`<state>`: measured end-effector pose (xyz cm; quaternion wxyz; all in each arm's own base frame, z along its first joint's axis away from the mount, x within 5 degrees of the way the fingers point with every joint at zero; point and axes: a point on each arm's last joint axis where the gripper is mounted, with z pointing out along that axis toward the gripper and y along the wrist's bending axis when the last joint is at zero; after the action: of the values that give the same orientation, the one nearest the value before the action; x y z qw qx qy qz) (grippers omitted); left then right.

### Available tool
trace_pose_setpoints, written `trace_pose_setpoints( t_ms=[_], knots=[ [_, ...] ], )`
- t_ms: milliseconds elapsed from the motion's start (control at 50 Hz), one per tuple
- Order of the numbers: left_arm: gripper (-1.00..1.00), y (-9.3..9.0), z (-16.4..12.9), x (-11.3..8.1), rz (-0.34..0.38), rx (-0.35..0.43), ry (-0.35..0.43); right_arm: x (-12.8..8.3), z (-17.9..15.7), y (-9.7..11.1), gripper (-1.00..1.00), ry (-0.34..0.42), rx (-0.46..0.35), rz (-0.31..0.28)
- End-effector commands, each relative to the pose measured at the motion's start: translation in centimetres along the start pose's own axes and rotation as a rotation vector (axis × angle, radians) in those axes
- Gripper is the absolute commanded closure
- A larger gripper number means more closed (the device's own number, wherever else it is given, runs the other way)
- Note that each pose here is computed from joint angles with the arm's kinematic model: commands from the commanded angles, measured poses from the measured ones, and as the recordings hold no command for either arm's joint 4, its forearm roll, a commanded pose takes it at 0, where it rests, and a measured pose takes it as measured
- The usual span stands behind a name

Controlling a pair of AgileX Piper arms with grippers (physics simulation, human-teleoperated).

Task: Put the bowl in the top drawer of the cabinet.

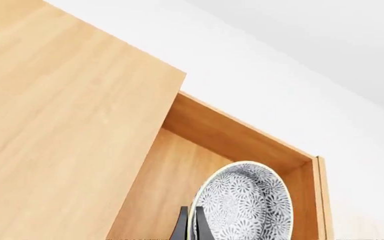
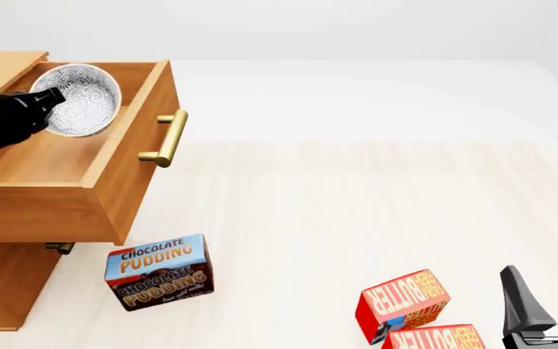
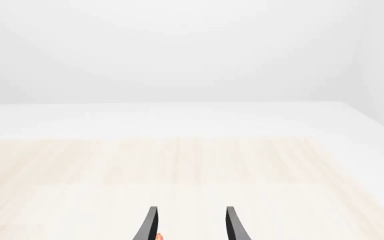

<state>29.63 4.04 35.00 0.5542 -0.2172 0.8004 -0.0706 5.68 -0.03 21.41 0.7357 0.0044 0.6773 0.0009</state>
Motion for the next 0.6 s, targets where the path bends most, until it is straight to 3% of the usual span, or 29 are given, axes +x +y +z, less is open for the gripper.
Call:
trace_pose_setpoints(
  t_ms=[20,540,560,600],
  knots=[
    [1.0,0.0,0.6,0.5,-0.037,0.001,0.015,0.0,0.0,0.0,-1.0,0.0,0.0,0.0],
    [1.0,1.9,1.5,0.6,-0.011,-0.055,0.018,0.0,0.0,0.0,-1.0,0.0,0.0,0.0],
    [-1.0,1.7,1.5,0.6,-0.009,-0.047,0.018,0.0,0.0,0.0,-1.0,0.0,0.0,0.0],
    [-1.0,1.8,1.4,0.6,-0.008,-0.05,0.018,0.0,0.0,0.0,-1.0,0.0,0.0,0.0]
  ],
)
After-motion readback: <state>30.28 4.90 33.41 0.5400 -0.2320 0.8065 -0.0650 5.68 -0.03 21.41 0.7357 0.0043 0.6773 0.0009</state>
